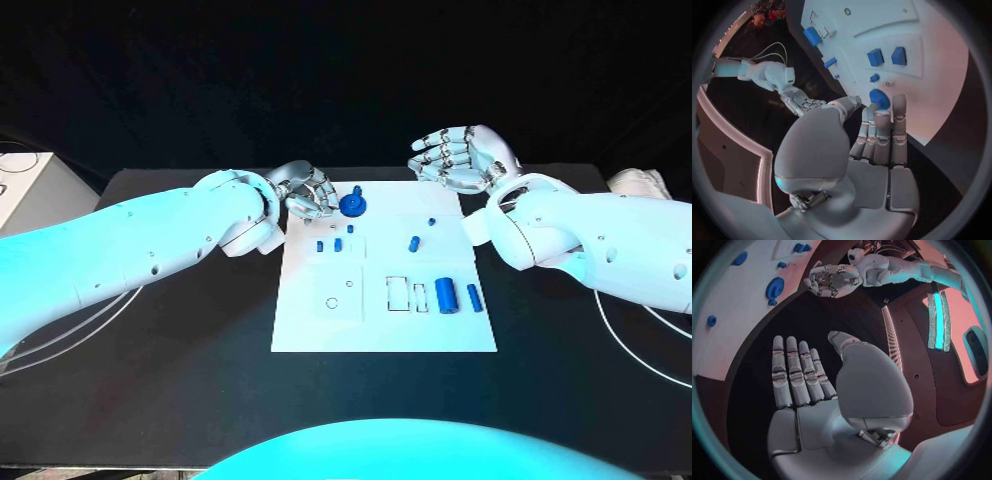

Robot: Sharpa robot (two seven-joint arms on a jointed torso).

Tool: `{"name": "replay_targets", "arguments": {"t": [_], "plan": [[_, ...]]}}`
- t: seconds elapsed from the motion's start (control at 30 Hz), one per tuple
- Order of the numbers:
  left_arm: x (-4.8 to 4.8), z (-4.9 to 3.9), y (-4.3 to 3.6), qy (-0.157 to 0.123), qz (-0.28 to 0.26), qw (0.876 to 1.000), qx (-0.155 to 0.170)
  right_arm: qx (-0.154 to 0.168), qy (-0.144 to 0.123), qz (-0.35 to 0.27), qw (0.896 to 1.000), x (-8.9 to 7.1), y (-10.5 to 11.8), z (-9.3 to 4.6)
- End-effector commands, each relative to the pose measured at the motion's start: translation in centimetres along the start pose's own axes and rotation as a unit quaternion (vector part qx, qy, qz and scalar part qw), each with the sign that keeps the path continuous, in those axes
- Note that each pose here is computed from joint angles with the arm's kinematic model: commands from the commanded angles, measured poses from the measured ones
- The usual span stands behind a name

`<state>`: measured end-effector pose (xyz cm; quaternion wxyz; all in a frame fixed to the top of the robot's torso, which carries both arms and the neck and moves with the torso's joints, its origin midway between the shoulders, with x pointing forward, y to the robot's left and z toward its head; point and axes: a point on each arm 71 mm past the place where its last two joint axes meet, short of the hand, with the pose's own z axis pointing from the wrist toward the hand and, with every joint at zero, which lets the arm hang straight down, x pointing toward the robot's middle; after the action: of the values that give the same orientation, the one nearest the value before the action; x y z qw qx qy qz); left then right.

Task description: Assemble the parts on the task board

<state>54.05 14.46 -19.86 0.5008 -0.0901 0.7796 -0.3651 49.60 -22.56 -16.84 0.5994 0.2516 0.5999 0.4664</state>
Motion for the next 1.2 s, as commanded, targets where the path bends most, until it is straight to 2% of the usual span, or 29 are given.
{"name": "replay_targets", "arguments": {"t": [0.03, 0.2, 0.4, 0.57, 0.77, 1.2], "plan": [[0.07, 0.29, -1.45, -0.029, 0.085, 0.992, 0.089, -0.004, 0.006, 0.002, 1.000, 0.1, 0.1, 0.0], [0.72, 1.00, -1.94, -0.020, 0.138, 0.985, 0.106, -0.004, 0.007, 0.002, 1.000, 0.2, 0.1, 0.0], [1.73, 1.87, -2.33, 0.005, 0.175, 0.979, 0.106, -0.004, 0.008, 0.002, 1.000, 0.3, 0.1, 0.1], [2.38, 2.41, -2.33, 0.025, 0.197, 0.976, 0.089, -0.004, 0.009, 0.003, 1.000, 0.4, 0.1, 0.1], [2.99, 2.88, -2.08, 0.053, 0.229, 0.970, 0.053, -0.005, 0.009, 0.003, 1.000, 0.4, 0.1, 0.1], [3.32, 3.61, -2.17, 0.061, 0.251, 0.966, 0.025, -0.006, 0.011, 0.004, 1.000, 0.6, 0.2, 0.2]]}}
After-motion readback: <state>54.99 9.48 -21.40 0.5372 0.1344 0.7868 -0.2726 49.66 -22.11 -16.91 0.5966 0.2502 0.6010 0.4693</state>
